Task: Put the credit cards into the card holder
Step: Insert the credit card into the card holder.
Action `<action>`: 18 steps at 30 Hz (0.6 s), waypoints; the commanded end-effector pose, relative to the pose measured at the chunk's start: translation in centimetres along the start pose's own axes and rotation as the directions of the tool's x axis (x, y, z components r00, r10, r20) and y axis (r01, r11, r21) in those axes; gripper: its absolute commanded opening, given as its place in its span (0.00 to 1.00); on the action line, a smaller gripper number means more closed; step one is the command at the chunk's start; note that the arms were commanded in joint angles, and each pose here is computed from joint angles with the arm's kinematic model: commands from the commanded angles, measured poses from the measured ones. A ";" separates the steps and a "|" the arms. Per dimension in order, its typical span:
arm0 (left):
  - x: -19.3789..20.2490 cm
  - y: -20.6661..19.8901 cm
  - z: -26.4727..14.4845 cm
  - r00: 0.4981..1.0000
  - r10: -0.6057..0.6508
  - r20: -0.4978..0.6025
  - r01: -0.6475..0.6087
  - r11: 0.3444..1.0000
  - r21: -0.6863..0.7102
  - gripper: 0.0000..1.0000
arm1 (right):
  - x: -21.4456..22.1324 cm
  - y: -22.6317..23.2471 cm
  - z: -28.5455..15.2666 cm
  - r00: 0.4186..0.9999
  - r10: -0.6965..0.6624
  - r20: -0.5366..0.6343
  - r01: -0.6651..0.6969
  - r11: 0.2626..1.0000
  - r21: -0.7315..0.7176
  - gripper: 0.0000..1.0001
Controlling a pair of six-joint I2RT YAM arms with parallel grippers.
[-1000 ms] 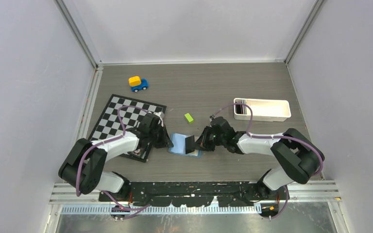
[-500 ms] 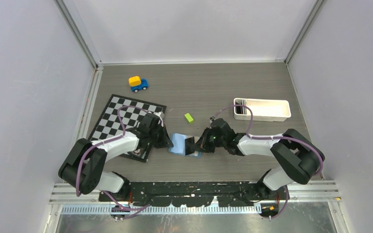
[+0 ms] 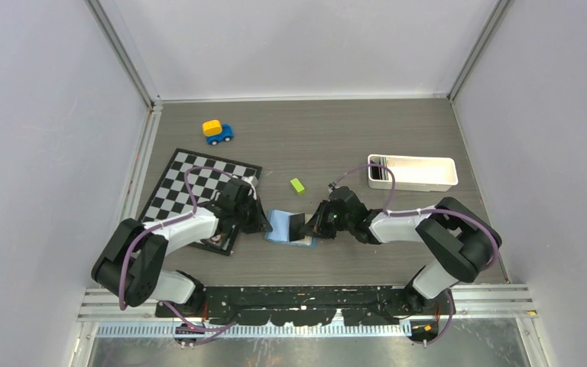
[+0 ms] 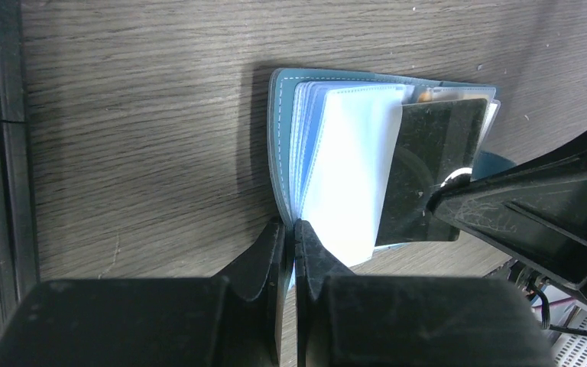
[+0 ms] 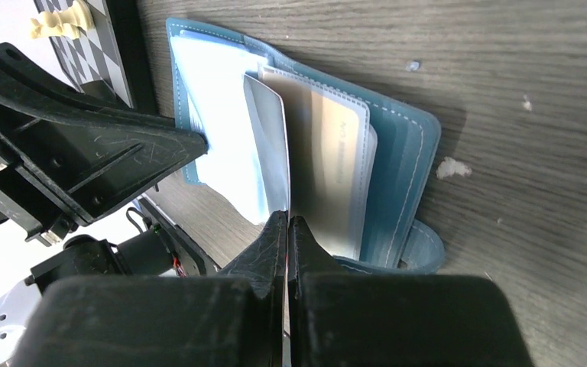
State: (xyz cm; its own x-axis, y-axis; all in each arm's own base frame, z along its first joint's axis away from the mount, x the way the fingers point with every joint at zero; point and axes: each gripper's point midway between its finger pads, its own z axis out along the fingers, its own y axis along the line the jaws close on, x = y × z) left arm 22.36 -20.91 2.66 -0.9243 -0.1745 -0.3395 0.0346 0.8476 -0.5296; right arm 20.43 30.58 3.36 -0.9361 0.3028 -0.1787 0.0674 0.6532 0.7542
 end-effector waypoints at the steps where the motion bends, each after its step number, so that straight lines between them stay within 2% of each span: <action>1: 0.0 0.2 -0.3 1.000 0.002 0.009 -0.002 1.000 -0.002 0.04 | -0.5 0.1 1.1 1.000 -0.020 0.019 0.020 1.000 0.006 0.00; 18: 0.1 0.3 -0.2 1.000 0.002 0.003 -0.002 1.000 -0.003 0.03 | -0.1 -0.5 2.7 0.999 0.030 -0.018 -0.029 1.000 0.012 0.00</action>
State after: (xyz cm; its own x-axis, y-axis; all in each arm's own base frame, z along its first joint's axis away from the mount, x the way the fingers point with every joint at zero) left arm 22.51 -20.62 2.63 -0.9221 -0.1808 -0.3420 0.0274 0.8514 -0.5238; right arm 21.33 32.08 2.58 -0.9404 0.3026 -0.1555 0.0731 0.6260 0.7764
